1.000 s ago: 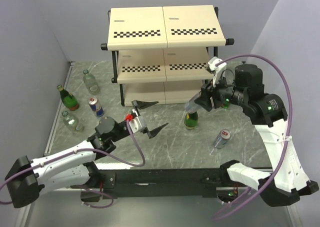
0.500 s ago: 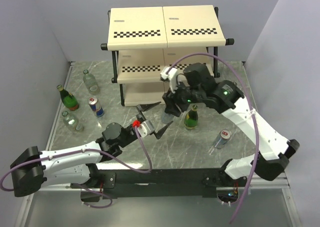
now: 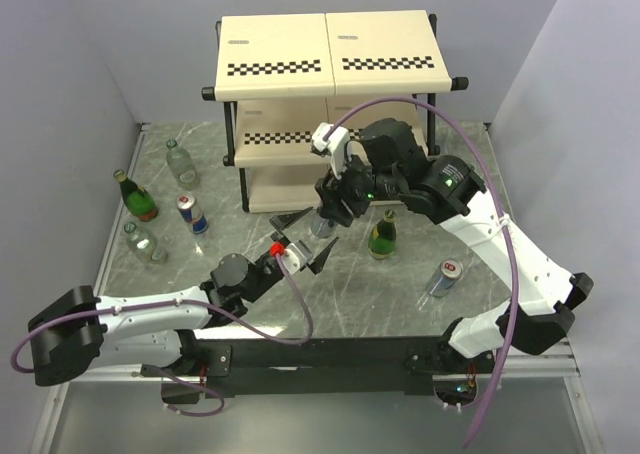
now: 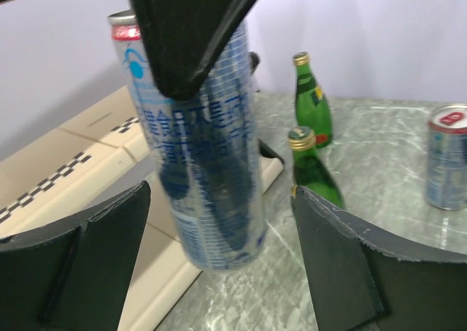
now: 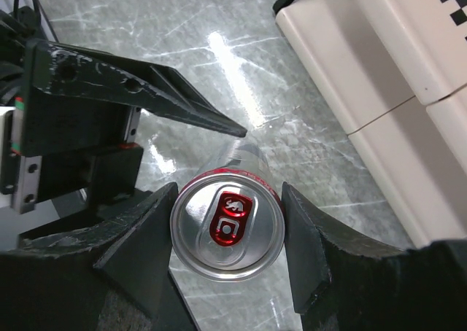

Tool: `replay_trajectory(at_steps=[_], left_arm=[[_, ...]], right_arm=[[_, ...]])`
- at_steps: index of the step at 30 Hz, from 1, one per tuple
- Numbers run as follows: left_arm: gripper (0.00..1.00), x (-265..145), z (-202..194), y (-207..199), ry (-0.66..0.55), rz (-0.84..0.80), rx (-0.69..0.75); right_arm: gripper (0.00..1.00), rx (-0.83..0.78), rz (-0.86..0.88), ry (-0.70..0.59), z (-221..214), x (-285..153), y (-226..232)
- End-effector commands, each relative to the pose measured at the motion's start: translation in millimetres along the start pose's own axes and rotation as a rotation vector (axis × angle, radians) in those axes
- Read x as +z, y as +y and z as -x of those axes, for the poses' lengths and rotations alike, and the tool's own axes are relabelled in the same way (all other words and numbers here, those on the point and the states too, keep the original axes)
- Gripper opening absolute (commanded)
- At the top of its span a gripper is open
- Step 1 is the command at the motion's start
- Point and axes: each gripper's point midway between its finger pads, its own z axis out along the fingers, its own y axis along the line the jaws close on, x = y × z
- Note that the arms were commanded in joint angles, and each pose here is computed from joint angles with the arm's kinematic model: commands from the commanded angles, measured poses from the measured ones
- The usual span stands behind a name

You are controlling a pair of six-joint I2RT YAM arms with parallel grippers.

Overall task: Place and organize the beverage onto the shelf
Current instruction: Pick up the drink from the center of the board.

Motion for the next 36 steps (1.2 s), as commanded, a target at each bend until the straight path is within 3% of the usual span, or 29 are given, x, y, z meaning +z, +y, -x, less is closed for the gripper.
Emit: replay_trajectory(at_steps=[1,6,14,31,36], left_arm=[[0.84,3,13,15,-0.053,0.084,0.003],[0.78,10,18,20,-0.06,0.109,0.01],[0.79,17,18,20,-0.059,0.115,0.008],[0.72,24,14,29,-0.055,0.186,0.006],[0.65,25,15,31,-0.056,0.201,0.004]], right_arm=[[0.0,-0.016,0.003,-0.13,34,-12,5],[0.0,-0.019,0.003,-0.101,25,-3,7],[0.0,-0.04,-0.05,-0.088,24,4,3],[0.0,-0.039,-0.037,-0.084,30,11,10],[0.0,-0.055,-0.049,-0.071,28,15,10]])
